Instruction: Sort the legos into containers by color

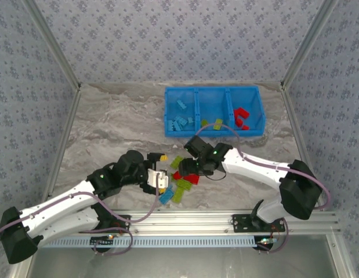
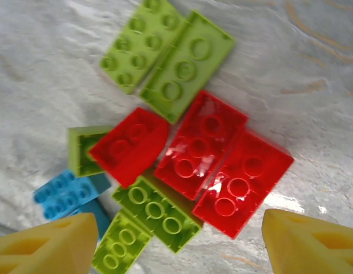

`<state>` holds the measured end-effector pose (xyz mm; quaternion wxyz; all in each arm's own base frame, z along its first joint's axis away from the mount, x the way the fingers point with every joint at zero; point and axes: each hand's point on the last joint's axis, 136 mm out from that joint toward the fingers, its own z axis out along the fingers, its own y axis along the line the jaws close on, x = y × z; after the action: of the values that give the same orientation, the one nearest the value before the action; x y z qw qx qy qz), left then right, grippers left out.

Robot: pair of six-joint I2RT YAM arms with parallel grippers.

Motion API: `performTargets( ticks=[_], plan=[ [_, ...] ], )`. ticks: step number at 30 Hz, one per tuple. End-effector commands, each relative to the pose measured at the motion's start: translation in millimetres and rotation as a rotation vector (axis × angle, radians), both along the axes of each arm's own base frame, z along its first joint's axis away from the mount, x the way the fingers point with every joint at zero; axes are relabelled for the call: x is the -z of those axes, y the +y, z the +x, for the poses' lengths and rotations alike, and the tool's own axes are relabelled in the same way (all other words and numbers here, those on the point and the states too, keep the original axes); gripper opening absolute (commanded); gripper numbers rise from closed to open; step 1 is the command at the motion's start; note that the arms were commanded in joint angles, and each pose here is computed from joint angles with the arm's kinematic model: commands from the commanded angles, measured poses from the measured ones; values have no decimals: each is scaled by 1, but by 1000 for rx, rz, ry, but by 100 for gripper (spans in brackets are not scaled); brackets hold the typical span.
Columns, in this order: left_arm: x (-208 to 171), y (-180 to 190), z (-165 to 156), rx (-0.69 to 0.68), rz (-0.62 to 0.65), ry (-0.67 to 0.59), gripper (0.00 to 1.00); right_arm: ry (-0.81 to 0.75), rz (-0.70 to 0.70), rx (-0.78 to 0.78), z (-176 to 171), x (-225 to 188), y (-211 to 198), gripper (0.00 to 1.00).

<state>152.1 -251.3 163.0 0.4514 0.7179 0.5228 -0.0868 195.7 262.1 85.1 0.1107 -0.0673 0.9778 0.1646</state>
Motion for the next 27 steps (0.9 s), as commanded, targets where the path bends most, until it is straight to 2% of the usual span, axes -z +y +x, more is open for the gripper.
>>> performTargets(
  ticks=[1, 7, 16, 22, 27],
  plan=[
    [-14, -2, 0, 15, -5, -27, 99, 38, -77, 111, -7, 22, -24, 78],
    [-12, -3, 0, 20, -3, -19, 99, 44, -45, 132, -12, 35, -29, 66],
    [-9, -3, 1, 16, 10, -20, 99, 62, -29, 128, -10, 46, -21, 66],
    [-9, -3, 1, 17, 10, -21, 99, 66, -152, 164, -14, 60, -46, 56],
    [-10, -2, 1, 17, 10, -22, 99, 75, -235, 182, -21, 68, -68, 55]
  ],
)
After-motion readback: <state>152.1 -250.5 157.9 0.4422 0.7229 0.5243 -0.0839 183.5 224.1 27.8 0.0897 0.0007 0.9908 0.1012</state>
